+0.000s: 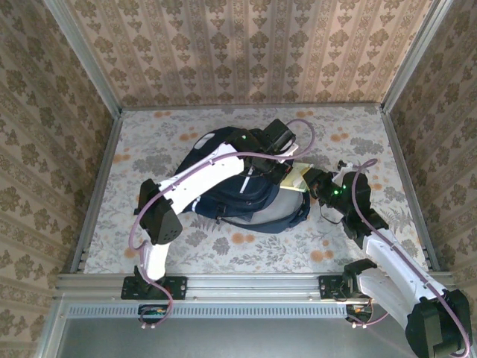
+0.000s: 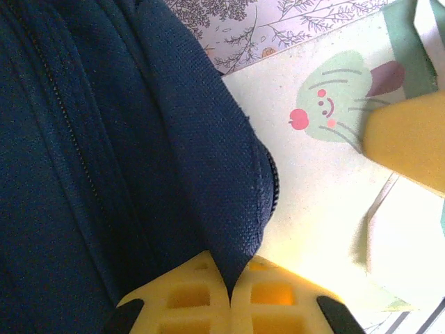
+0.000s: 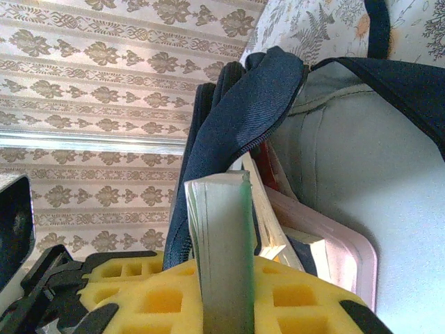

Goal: Pack books, pencil case, and school supplies into a backpack

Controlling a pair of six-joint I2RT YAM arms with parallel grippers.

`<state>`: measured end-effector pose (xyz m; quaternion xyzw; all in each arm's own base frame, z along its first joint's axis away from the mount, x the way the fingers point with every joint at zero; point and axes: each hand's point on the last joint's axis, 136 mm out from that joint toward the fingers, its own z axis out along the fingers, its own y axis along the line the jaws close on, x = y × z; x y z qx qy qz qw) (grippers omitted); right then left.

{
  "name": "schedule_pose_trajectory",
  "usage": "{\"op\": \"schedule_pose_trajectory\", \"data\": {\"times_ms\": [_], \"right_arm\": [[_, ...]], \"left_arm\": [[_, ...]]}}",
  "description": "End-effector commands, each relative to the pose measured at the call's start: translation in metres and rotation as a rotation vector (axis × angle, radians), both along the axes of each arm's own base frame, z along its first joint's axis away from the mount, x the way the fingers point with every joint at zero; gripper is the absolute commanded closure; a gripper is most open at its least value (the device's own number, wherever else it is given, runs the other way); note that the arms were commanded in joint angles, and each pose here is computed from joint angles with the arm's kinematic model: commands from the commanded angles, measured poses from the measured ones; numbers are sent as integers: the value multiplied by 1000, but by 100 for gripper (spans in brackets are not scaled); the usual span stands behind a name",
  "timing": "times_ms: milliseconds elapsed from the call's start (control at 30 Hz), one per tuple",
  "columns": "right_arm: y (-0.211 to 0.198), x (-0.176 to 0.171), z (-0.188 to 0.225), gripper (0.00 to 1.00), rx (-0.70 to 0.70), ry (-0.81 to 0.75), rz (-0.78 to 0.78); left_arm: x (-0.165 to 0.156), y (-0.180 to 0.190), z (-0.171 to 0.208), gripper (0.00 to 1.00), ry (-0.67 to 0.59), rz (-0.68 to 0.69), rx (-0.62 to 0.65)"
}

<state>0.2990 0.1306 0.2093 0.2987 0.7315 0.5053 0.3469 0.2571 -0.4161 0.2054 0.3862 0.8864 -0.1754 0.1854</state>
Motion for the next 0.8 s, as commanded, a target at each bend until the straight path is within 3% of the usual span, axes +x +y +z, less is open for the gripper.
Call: {"op": "schedule_pose_trajectory", "data": {"times_ms": [0, 167, 433, 600, 767], "right_arm": [[9, -3, 46, 88, 76, -151, 53], [5, -6, 35, 86, -6, -119, 47], [-4, -11, -6, 86, -101, -55, 15], [2, -8, -14, 86, -95, -51, 31], [16, -3, 9, 86, -50, -104, 46]], "left_arm": [[2, 2, 7, 100, -13, -19, -9], [15, 25, 39, 100, -63, 22, -45], [30, 85, 116, 100, -122, 133, -207], [31, 111, 136, 100, -128, 175, -263], [32, 127, 142, 100, -129, 205, -286]]}}
